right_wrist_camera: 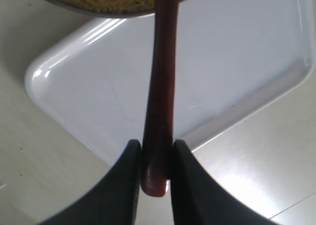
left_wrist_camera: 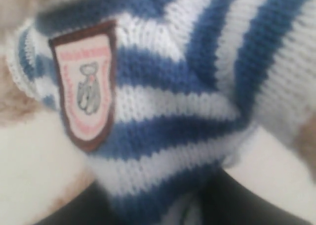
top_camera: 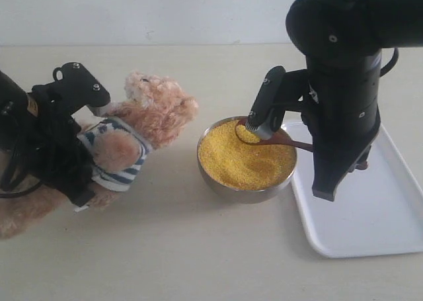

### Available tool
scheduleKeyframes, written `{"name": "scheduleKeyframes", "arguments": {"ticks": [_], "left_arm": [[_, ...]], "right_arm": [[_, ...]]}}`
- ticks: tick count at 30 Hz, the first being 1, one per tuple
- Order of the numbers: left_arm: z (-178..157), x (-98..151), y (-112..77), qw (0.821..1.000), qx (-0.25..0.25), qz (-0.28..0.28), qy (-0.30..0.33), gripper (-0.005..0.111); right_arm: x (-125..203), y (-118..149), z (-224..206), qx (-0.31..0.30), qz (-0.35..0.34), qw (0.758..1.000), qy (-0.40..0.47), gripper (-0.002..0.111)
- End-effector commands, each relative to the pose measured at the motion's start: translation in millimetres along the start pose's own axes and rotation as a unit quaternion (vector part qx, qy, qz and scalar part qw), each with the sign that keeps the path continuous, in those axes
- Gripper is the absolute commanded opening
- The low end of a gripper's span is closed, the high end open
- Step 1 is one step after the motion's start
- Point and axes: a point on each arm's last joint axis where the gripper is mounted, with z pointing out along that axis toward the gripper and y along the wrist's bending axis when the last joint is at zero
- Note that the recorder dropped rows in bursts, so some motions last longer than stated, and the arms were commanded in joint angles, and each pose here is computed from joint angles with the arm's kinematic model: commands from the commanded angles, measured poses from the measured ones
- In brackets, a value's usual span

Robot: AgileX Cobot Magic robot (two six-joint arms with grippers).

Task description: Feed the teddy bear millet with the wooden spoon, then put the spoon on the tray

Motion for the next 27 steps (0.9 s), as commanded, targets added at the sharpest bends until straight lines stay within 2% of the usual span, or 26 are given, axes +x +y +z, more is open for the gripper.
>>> {"name": "scheduleKeyframes", "arguments": {"ticks": [1, 7, 11, 19, 27], "left_arm": [[-7, -3, 1.3, 0.997, -0.021, 0.074, -0.012, 0.004], [-18, -16, 13.1, 0.993, -0.066, 0.100, -0.023, 0.004], [-24, -24, 20.8, 0.993, -0.091, 0.069, -0.032, 0.004], [-12, -27, 22.7, 0.994, -0.084, 0.072, 0.001, 0.004], [-12, -29, 24.9, 0.992, -0.094, 0.083, -0.001, 0.004]], "right_arm": [[2, 1, -4, -0.014, -0.008, 1.000, -0.010, -0.001], [2, 1, -4, -0.012, -0.008, 1.000, -0.009, -0.001], [2, 1, -5, -0.011, -0.009, 1.000, -0.010, -0.001], [6, -2, -14, -0.003, -0.003, 1.000, -0.025, -0.001], [3, -7, -23, 0.003, 0.003, 0.999, -0.042, -0.001]]}}
